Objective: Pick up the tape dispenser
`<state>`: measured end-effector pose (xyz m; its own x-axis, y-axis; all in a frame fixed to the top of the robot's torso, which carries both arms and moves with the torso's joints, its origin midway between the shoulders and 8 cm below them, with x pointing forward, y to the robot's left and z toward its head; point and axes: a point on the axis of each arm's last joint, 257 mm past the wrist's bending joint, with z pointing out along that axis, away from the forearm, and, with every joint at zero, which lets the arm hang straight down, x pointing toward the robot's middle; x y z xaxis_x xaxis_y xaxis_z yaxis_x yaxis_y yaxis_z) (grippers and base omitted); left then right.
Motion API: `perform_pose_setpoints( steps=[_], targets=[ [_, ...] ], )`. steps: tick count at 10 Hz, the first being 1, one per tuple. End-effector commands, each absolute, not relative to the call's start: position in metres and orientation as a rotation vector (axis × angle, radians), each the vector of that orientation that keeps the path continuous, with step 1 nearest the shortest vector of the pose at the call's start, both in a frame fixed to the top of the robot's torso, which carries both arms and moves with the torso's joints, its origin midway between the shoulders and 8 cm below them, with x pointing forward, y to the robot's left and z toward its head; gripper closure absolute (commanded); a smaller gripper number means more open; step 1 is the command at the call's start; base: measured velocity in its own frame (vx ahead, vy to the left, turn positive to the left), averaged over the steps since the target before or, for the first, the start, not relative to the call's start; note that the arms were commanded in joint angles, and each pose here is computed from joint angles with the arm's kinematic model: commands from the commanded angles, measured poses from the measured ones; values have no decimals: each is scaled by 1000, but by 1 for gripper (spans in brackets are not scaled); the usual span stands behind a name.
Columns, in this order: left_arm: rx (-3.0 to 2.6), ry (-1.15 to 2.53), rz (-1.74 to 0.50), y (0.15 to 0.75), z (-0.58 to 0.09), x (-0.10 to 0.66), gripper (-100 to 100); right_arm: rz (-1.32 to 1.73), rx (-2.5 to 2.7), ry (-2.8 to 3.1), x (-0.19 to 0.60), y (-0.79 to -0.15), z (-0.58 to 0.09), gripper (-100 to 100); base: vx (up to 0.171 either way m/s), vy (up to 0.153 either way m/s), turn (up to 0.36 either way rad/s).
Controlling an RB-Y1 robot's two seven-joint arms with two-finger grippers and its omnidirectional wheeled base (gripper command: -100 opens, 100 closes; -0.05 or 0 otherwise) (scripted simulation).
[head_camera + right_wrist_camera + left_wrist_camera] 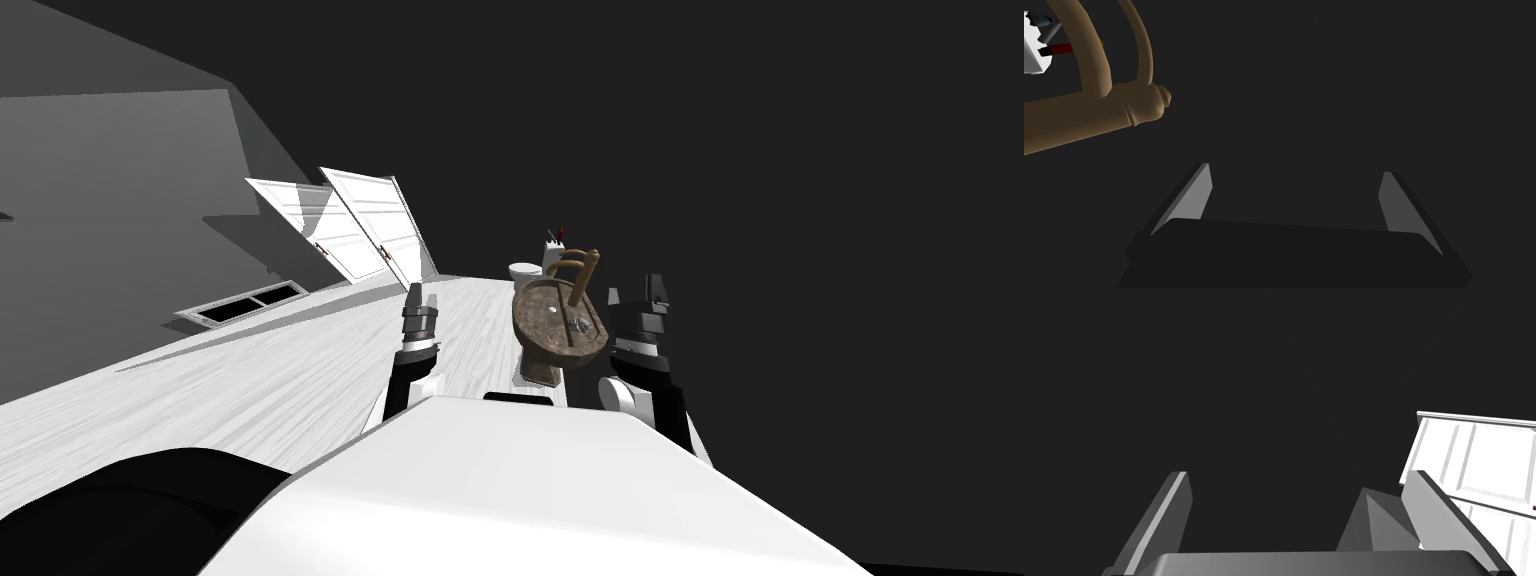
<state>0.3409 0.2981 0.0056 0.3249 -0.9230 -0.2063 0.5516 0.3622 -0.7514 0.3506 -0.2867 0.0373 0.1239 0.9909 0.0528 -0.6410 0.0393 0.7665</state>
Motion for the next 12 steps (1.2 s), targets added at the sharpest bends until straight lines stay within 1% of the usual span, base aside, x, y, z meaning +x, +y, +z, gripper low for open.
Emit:
perform_pose_setpoints(
  steps=[1,12],
  targets=[
    [-631,697,-1055,298,6,341,0,1361,719,628,352,-282,36,-100,4,15,24],
    [-631,697,-1055,298,6,341,0,1233,394,895,367,-261,15,-100,26,53,40]
  ],
)
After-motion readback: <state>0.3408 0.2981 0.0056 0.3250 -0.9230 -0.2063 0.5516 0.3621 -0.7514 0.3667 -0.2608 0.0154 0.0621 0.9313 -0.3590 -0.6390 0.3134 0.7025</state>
